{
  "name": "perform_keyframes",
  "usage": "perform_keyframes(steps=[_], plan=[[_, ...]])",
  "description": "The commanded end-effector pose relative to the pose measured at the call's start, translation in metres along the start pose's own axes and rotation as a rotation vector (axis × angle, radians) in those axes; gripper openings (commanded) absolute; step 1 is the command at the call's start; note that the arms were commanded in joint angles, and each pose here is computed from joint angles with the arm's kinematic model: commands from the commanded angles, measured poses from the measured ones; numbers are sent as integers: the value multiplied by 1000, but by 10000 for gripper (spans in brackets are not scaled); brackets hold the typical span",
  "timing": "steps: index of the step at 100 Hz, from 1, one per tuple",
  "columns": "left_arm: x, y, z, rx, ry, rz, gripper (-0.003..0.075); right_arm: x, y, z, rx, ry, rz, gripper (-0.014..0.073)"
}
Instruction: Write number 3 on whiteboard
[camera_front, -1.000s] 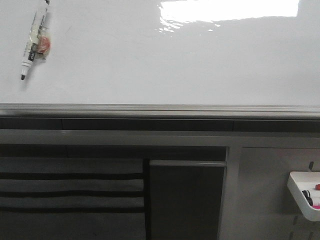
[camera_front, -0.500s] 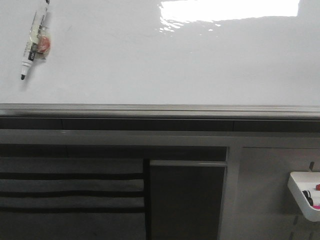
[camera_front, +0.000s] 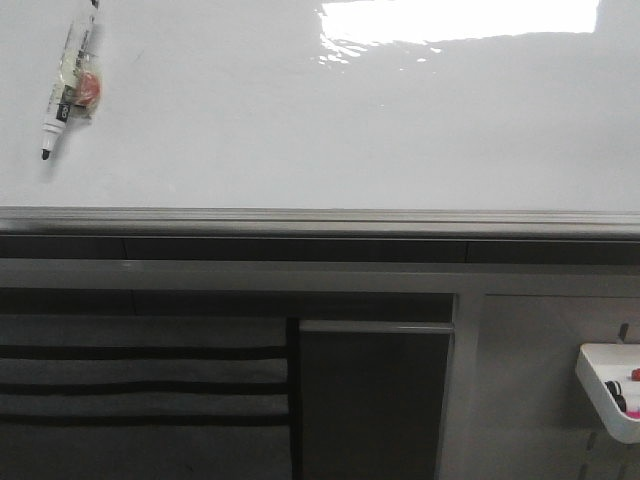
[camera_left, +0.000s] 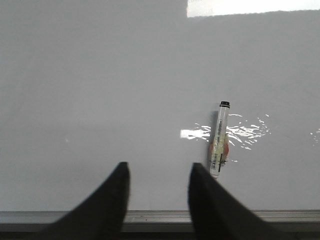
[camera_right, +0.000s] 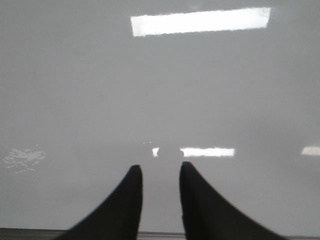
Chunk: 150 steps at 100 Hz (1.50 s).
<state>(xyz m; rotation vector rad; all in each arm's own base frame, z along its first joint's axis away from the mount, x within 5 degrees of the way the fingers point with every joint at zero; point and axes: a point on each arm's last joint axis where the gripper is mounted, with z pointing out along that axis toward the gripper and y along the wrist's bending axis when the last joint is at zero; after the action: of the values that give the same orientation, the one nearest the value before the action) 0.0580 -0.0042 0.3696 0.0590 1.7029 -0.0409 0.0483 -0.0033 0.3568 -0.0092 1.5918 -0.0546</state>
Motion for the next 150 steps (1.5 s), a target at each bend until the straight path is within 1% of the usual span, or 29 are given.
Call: perform_keyframes(steps=[1, 2, 3, 6, 11, 15, 61, 73, 83, 90, 95, 101, 108, 120, 135, 150], plan=[[-15, 0, -1, 4, -83, -11, 518, -16, -1, 0, 8, -91, -16, 356], [-15, 0, -1, 4, -83, -11, 541, -16, -1, 0, 8, -91, -16, 370], [-15, 0, -1, 4, -83, -11, 561, -16, -1, 0, 8, -91, -16, 407], [-15, 0, -1, 5, -83, -13, 592, -15, -1, 0, 9, -82, -16, 440], [-15, 0, -1, 6, -83, -15, 612, -14, -1, 0, 9, -67, -16, 497], [-15, 0, -1, 6, -85, -15, 610, -13, -1, 0, 10, -58, -16, 514], [-16, -1, -1, 15, -91, -31, 610, -12, -1, 0, 10, -47, -16, 509], [-14, -1, -1, 17, -74, -33, 610, -11, -1, 0, 8, -40, -9, 509], [-13, -1, 1, 19, -50, -5, 608, -10, -1, 1, 8, -2, -7, 509], [-12, -4, 6, 57, -23, 15, 608, -10, 0, 2, -2, 40, 2, 509], [-11, -9, 12, 106, 4, 33, 608, -12, 3, 3, -31, 65, 12, 509], [-9, -13, 20, 161, 32, 74, 608, -14, 6, 5, -71, 88, -14, 509], [-6, -18, 36, 200, 89, 83, 608, -16, 10, 9, -118, 93, -15, 509], [0, -26, 64, 247, 171, 92, 608, -15, 13, 15, -144, 118, 11, 509], [10, -36, 106, 260, 238, 100, 608, -14, 13, 18, -144, 128, 11, 509], [23, -41, 146, 237, 267, 112, 608, -14, 13, 18, -144, 128, 11, 509]])
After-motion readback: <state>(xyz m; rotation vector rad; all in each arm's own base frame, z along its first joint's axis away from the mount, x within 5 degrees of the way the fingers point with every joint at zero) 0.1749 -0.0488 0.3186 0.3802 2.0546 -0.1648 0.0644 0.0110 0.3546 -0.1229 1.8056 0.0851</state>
